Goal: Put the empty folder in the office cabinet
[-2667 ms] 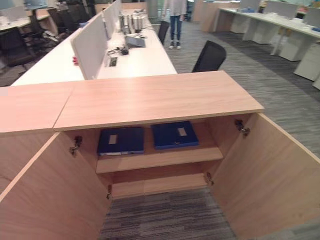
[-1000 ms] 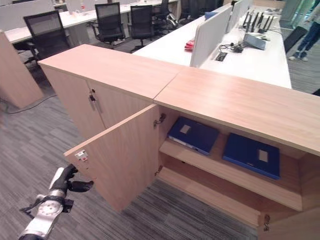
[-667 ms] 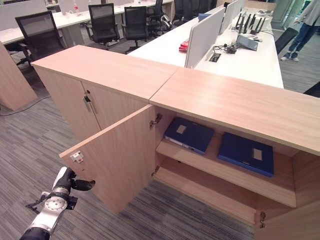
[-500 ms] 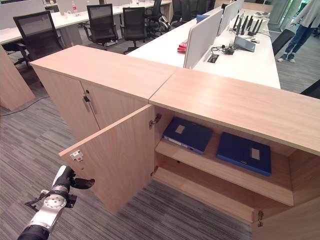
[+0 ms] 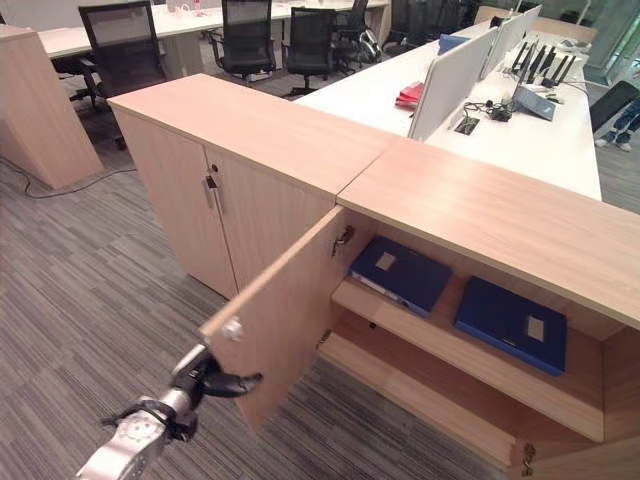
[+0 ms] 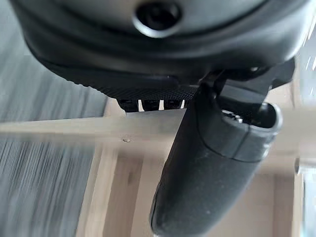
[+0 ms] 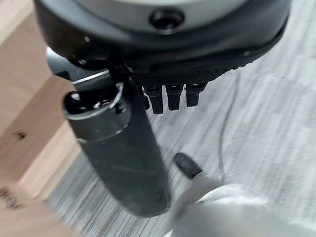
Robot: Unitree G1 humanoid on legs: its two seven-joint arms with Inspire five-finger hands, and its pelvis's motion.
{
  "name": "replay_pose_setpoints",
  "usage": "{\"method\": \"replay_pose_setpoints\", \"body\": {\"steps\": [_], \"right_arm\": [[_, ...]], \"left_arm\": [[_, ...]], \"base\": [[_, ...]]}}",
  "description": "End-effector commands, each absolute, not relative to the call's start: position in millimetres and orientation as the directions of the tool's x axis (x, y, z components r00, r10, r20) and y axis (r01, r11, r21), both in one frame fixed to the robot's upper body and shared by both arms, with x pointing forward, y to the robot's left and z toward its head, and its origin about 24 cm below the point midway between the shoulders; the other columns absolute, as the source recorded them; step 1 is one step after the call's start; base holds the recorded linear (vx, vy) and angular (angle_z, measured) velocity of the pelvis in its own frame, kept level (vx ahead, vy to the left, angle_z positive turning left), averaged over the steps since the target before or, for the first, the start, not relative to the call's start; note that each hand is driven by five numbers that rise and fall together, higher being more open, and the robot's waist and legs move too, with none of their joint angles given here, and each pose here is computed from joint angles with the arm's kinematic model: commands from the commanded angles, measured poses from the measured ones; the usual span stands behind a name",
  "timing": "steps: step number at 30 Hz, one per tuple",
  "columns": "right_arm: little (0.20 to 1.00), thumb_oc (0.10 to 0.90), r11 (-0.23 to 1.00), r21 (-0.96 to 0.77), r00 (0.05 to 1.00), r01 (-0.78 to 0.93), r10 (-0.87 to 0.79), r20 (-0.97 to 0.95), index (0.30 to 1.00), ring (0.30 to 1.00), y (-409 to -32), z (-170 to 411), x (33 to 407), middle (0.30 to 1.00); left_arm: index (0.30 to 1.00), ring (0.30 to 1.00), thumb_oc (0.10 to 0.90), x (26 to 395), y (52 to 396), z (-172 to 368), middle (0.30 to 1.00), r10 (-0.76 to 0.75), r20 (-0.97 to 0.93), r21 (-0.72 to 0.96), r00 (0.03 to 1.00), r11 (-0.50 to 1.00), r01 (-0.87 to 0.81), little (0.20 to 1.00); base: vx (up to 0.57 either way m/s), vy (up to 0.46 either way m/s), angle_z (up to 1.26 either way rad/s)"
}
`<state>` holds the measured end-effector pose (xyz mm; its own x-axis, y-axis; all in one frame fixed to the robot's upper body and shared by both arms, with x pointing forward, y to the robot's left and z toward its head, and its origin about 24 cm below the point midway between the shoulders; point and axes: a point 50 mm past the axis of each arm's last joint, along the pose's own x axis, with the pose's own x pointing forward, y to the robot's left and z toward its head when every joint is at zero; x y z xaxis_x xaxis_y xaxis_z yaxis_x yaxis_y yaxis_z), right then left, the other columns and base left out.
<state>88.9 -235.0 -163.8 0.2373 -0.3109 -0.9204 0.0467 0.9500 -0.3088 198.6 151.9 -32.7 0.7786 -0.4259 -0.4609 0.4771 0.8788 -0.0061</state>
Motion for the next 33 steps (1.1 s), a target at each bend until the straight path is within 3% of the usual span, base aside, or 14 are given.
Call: {"method": "replay_pose_setpoints", "body": {"steps": [1, 6, 9, 18, 33], "right_arm": [[0.900, 0.800, 0.938, -0.345, 0.268, 0.042, -0.343, -0.900, 0.900, 0.900, -243.4, -156.5, 111.7, 0.900], [0.900, 0.800, 0.946, -0.318, 0.253, 0.062, -0.323, -0.912, 0.900, 0.900, -241.3, -158.4, 106.7, 0.900], [0.900, 0.800, 0.944, -0.324, 0.197, 0.059, -0.329, -0.923, 0.900, 0.900, -244.2, -160.9, 93.1, 0.900], [0.900, 0.800, 0.948, -0.314, 0.198, 0.057, -0.318, -0.927, 0.900, 0.900, -238.8, -161.4, 96.9, 0.900], [0.900, 0.800, 0.905, -0.324, 0.224, 0.277, -0.389, -0.894, 0.900, 0.900, -258.5, -153.7, 106.0, 0.900]], "left_arm": [[0.900, 0.900, 0.800, 222.7, 59.7, 64.9, 0.900, -0.823, 0.058, -0.025, 0.565, 0.565, 0.825, 0.900], [0.900, 0.900, 0.800, 217.0, 50.8, 64.7, 0.900, -0.857, 0.059, -0.068, 0.512, 0.509, 0.858, 0.900], [0.900, 0.900, 0.800, 216.4, 48.5, 65.8, 0.900, -0.866, 0.052, -0.065, 0.498, 0.495, 0.867, 0.900], [0.900, 0.900, 0.800, 220.1, 46.7, 62.7, 0.900, -0.852, 0.045, -0.077, 0.521, 0.517, 0.852, 0.900], [0.900, 0.900, 0.800, 215.7, 80.3, 24.5, 0.900, -0.727, -0.106, -0.149, 0.679, 0.686, 0.712, 0.900]], "base": [[-0.14, 0.030, 0.07], [-0.17, -0.028, -0.03], [-0.14, -0.082, -0.53], [0.04, -0.102, -0.82], [0.11, -0.157, -0.23]]}}
